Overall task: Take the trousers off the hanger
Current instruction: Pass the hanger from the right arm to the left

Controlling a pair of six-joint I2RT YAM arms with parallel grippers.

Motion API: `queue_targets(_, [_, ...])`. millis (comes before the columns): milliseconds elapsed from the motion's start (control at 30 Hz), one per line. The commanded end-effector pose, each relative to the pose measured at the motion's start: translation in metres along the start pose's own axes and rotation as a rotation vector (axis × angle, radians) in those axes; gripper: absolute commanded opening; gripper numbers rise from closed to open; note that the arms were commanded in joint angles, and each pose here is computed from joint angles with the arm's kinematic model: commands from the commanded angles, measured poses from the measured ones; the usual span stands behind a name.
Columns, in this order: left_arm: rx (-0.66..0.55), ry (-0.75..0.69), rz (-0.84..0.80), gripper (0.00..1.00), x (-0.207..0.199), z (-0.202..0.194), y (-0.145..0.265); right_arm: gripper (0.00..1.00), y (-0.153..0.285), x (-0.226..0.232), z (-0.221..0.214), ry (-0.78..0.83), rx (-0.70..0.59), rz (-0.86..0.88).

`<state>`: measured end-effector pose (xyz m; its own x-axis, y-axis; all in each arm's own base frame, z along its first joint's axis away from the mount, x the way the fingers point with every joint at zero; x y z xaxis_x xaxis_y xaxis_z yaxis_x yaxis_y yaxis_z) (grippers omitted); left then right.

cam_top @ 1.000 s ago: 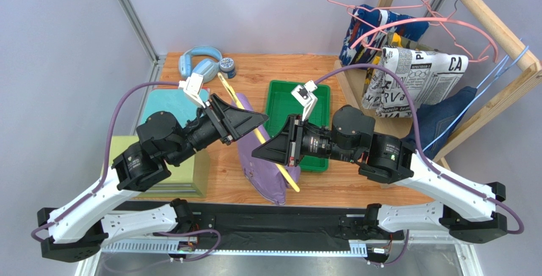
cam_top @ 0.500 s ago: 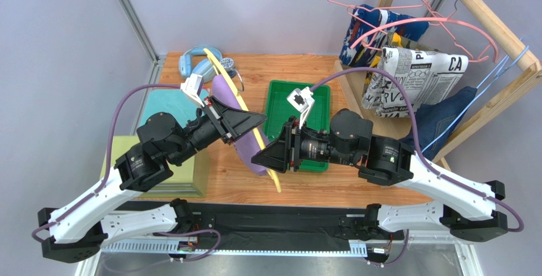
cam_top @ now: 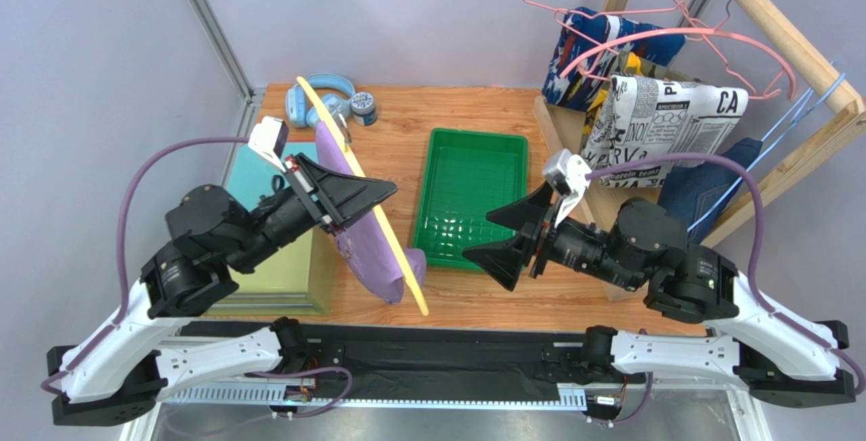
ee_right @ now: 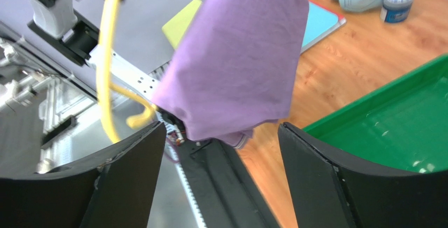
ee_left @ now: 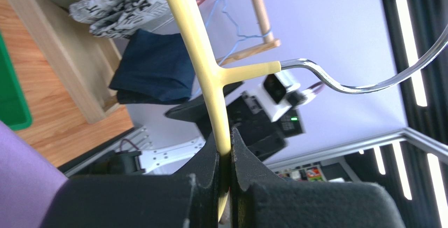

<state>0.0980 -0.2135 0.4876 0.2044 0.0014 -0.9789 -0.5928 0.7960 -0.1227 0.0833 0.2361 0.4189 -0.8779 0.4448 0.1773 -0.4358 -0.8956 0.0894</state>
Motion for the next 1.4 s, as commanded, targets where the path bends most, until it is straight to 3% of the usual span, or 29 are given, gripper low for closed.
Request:
queue_targets(0, [-0.018, 0.061, -0.234, 0.0, -0.068, 0.013, 0.032, 0.86, -0.02, 0.002, -0.026, 0.248, -0.048, 0.101])
queue_targets(233, [0.019, 0.112, -0.287, 0.0, -0.084, 0.011, 0.045, 0.9, -0.046, 0.042, -0.036, 0.309, -0.119, 0.356])
queue_targets(400, [0.035, 0.133, -0.292, 0.0, -0.084, 0.009, 0.052, 0.91, -0.058, 0.064, -0.031, 0.329, -0.144, 0.428])
queue_targets(667, [0.159, 0.127, -0.326, 0.0, -0.095, -0.006, 0.063, 0.88, -0.079, 0.048, -0.023, 0.34, -0.157, 0.255])
queue_targets(900, [0.237, 0.125, -0.342, 0.0, -0.098, -0.017, 0.067, 0.76, -0.081, 0.034, -0.01, 0.328, -0.209, 0.141])
queue_targets(1133, [0.182, 0.134, -0.337, 0.0, -0.094, -0.009, 0.07, 0.82, -0.083, 0.061, -0.021, 0.374, -0.185, 0.265])
queue_targets(1367, [0.193, 0.126, -0.343, 0.0, -0.099, -0.01, 0.069, 0.84, -0.092, 0.081, -0.046, 0.379, -0.14, 0.271])
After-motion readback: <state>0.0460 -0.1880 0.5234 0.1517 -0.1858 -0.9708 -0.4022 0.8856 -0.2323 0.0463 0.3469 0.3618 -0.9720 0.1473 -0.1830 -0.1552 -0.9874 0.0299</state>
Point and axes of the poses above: each gripper's point midway between its finger pads, its own y axis back along the fingers, its own x axis along the line the jaws close on, z = x × y, the point moved 3 cm from there along y, back along the fingers, and after that the axes turned 10 degrees about y, right-handed, at the moved point
